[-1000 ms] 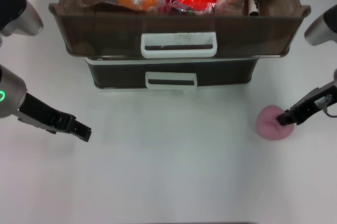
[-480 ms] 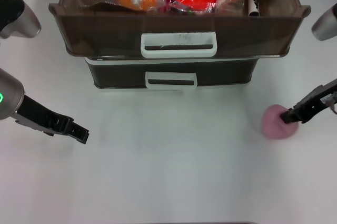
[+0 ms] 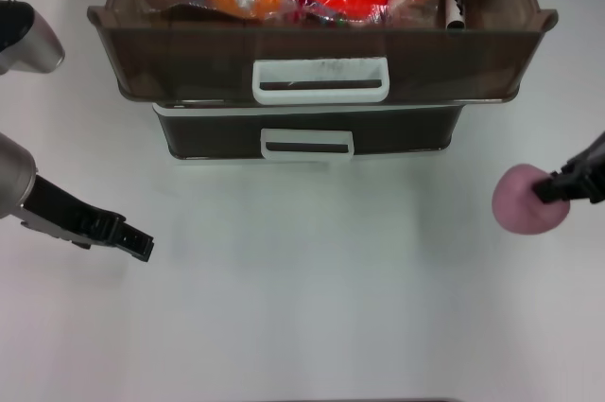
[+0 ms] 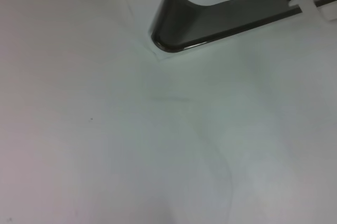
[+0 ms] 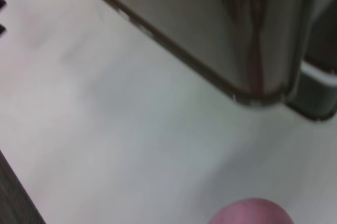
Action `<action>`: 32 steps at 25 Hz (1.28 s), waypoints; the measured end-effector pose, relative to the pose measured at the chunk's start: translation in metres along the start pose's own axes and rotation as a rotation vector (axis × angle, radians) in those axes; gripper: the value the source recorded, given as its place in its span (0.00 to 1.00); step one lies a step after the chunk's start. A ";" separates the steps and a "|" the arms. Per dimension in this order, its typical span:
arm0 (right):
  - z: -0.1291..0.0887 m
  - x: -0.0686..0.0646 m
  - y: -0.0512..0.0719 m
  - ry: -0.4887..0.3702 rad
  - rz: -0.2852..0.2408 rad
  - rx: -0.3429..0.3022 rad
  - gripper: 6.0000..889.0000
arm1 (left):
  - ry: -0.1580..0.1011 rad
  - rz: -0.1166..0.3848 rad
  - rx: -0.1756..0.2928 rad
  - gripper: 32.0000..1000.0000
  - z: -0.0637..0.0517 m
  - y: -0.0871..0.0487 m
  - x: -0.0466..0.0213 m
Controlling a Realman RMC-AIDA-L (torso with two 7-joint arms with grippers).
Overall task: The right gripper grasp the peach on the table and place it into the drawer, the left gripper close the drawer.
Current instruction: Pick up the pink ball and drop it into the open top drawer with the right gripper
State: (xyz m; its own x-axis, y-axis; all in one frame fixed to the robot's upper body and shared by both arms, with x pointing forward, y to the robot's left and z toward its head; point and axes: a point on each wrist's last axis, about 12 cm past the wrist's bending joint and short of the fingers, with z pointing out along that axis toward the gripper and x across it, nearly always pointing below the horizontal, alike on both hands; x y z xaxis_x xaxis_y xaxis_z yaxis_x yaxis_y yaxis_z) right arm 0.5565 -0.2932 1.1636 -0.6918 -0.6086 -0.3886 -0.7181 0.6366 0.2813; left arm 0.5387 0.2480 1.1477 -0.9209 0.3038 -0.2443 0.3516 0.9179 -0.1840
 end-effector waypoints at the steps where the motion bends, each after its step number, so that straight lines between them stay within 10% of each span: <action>1: 0.000 0.000 0.000 0.000 0.000 0.000 0.03 | 0.001 -0.001 0.000 0.84 0.000 0.000 0.0004; 17: -0.022 -0.046 0.062 -0.036 -0.181 -0.178 0.03 | 0.009 0.002 0.001 0.84 0.000 0.001 0.0014; 32: -0.082 -0.101 0.086 -0.093 -0.321 -0.131 0.03 | 0.013 0.006 -0.001 0.84 0.000 0.001 0.0013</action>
State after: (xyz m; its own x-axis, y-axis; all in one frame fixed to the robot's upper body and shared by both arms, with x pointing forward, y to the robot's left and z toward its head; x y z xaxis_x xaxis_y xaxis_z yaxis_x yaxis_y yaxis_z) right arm 0.5583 -0.2157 1.2985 -0.4242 -0.7179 -0.5520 -0.9053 0.3506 0.2397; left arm 0.5377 0.2493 1.1476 -0.9210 0.3123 -0.2330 0.3567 0.9164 -0.1816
